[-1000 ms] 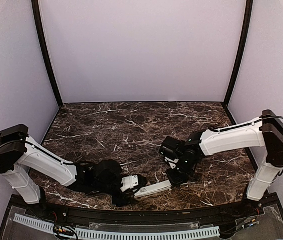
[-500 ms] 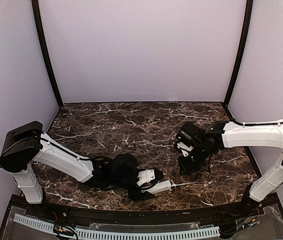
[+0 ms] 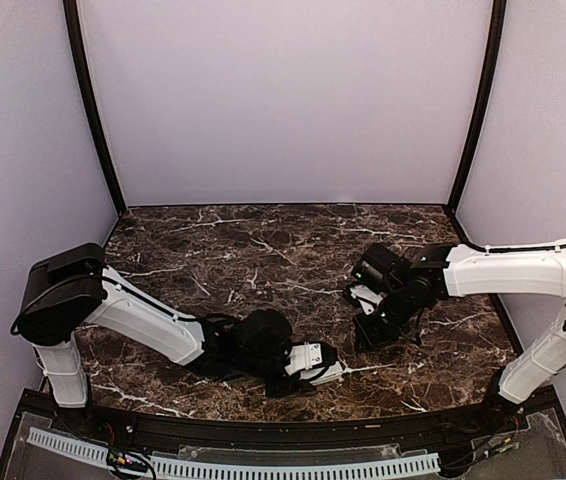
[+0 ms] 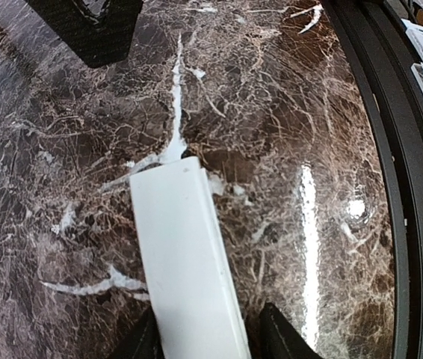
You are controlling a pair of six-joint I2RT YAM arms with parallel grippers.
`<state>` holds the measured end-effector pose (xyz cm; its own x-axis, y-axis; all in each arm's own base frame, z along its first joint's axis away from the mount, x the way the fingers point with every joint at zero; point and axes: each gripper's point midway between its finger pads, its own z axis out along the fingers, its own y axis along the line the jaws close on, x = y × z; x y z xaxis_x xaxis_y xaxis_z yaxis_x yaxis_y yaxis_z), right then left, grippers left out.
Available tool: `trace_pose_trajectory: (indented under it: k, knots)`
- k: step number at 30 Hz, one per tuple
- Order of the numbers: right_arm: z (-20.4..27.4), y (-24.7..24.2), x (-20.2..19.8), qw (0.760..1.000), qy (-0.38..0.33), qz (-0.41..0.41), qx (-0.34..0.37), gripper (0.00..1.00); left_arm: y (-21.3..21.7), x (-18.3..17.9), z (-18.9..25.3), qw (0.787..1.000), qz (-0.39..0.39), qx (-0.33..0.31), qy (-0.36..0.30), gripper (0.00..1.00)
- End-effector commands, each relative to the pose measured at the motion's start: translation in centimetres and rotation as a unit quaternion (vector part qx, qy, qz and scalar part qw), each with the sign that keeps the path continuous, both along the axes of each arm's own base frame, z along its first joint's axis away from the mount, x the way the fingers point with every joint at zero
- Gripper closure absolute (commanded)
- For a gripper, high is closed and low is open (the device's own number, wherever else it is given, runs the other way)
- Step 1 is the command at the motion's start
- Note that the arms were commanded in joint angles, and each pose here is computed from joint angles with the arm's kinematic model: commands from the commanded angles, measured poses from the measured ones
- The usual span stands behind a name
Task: Load the batteries into the remote control
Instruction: Load the battery cover onto the remote control without the battery cover.
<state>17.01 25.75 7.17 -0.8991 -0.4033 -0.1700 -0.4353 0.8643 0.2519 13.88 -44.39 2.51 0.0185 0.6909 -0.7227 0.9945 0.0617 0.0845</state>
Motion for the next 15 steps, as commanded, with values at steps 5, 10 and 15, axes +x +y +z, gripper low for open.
trace_pose_trajectory:
  k: [5,10,15]
  knots:
    - [0.0,0.4,-0.1,1.0,0.003,0.008,0.016,0.84,0.3,-0.2,-0.7,1.0,-0.003,0.019,-0.002,0.66]
    - [-0.1,0.7,-0.3,1.0,0.01,0.008,0.025,0.84,0.4,-0.2,-0.8,1.0,0.0,0.019,0.0,0.67]
    - [-0.4,1.2,-1.2,0.999,0.032,0.008,0.043,0.83,0.4,-0.1,-0.5,1.0,0.004,0.017,-0.001,0.57]
